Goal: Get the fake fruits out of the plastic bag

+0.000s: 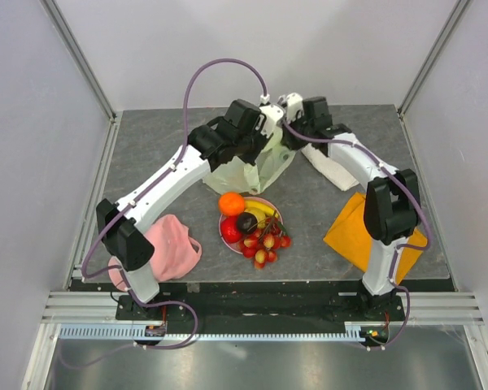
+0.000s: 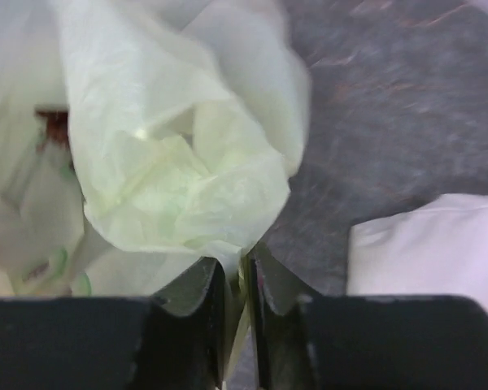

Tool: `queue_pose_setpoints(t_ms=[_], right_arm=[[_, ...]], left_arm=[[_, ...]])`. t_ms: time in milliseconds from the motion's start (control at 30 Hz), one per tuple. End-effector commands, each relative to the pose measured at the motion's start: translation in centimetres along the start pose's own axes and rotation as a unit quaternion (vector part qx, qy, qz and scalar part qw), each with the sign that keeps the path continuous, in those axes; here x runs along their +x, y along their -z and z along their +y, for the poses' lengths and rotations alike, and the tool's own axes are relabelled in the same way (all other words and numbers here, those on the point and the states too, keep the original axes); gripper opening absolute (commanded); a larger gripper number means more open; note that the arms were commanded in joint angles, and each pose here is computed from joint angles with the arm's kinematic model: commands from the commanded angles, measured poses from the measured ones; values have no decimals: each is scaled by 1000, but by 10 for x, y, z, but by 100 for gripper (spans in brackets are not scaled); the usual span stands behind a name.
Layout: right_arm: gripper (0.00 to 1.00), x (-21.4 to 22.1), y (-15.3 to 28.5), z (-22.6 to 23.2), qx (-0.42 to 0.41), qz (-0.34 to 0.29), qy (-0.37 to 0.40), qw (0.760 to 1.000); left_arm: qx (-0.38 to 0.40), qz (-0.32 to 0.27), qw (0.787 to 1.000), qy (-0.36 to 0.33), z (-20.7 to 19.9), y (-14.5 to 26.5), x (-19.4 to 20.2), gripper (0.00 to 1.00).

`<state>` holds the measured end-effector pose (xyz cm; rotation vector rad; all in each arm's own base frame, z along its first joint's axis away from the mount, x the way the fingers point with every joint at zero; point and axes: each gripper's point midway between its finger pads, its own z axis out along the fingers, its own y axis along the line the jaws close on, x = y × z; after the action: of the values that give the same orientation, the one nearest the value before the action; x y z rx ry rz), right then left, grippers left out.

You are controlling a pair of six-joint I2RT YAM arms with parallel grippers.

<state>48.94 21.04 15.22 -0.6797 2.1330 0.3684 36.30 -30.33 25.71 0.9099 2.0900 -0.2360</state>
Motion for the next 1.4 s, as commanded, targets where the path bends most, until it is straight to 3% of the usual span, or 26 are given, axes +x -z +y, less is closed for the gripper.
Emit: queue_pose_setpoints(t_ms=[0, 133, 267, 333, 433, 533, 567, 633, 700, 800, 933, 1000, 1067, 1167, 1367], right_arm=[[13, -74, 29, -51, 24, -113, -73, 991], [5, -73, 55, -88, 58, -134, -112, 983], [4, -42, 81, -82, 54, -111, -117, 985], [4, -21, 101, -68, 54, -95, -118, 987], [14, 14, 120, -36, 12, -54, -99, 994], [46, 33, 145, -8, -24, -36, -93, 995], [69, 27, 154, -5, -25, -45, -90, 995], [98, -9, 182, 11, -56, -97, -55, 992], [98, -47, 202, 31, -94, -149, -16, 984], [98, -75, 201, 65, -162, -176, 13, 971], [96, -64, 173, 103, -284, -131, 4, 950], [84, -46, 151, 119, -320, -85, 6, 943], [68, -32, 125, 121, -327, -50, 16, 943], [52, -12, 89, 126, -314, 7, 0, 949], [48, -13, 16, 101, -205, 37, -53, 977]], left_arm=[[-61, -87, 994, -5, 49, 12, -56, 2], [-54, -136, 989, -30, 58, 13, -92, 2], [23, -158, 985, -61, 32, 18, -103, 2], [54, -147, 985, -71, 20, 16, -93, 2], [124, -106, 983, -88, -6, 18, -65, 2], [187, -48, 977, -87, -30, 24, -28, 2], [188, -35, 978, -82, -31, 26, -19, 2], [183, -25, 980, -76, -31, 32, -7, 2], [168, -26, 983, -73, -26, 35, -4, 2], [124, -31, 991, -51, -10, 39, -9, 2], [87, -38, 995, -4, 6, 51, -7, 1], [79, -36, 996, 5, 6, 56, 0, 2], [80, -39, 996, 11, 5, 62, 3, 2], [77, -32, 996, 24, 5, 64, 12, 2], [74, -32, 996, 24, 6, 73, 23, 2]])
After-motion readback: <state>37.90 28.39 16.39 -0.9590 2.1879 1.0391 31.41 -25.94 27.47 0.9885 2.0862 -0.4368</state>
